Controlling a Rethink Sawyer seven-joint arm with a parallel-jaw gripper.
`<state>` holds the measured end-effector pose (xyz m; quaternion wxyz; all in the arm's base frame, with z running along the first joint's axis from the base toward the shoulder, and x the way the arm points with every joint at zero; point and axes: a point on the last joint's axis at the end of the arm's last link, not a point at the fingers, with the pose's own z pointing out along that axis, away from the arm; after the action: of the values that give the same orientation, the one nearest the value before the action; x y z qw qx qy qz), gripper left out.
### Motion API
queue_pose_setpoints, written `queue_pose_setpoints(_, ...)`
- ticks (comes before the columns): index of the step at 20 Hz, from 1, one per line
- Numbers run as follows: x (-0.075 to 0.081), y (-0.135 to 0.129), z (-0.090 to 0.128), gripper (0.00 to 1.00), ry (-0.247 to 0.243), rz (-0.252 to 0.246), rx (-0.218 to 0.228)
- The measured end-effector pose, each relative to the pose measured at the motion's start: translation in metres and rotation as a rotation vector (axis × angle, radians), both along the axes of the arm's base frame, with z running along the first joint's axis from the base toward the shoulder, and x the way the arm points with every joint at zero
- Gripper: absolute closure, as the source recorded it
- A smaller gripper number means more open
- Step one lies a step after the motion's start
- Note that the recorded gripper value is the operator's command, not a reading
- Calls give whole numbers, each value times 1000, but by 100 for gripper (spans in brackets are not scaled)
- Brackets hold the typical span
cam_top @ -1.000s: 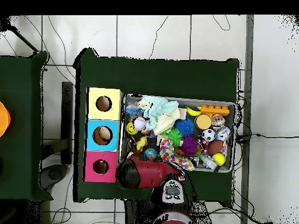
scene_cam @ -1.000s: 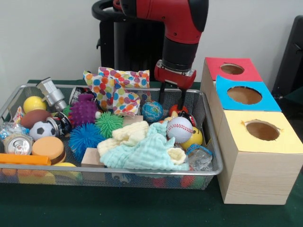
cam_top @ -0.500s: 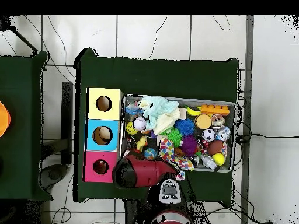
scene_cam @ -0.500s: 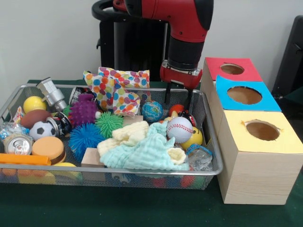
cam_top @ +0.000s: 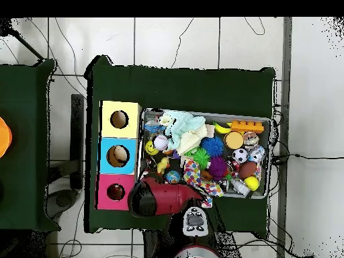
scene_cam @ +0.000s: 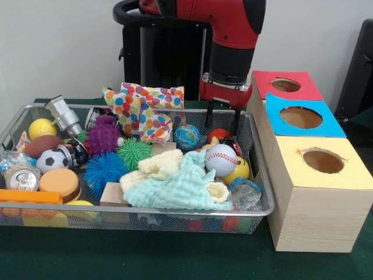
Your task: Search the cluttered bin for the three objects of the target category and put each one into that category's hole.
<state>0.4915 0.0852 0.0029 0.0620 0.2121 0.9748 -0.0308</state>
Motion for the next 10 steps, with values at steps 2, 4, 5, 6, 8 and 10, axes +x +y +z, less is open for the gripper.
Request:
queue_pose_setpoints(2, 1, 0, -1, 0, -10, 1, 1)
queue_pose_setpoints(4, 3, 0, -3, 0, -23, 3, 2)
queue_pose_setpoints(5, 5, 0, -4, 0, -31, 4, 2)
queue_pose_setpoints(6, 6, 0, -4, 0, -38, 5, 2)
queue_pose_setpoints(8, 8, 0, -5, 0, -49, 6, 2)
queue_pose_setpoints(10, 8, 0, -5, 0, -50, 6, 2)
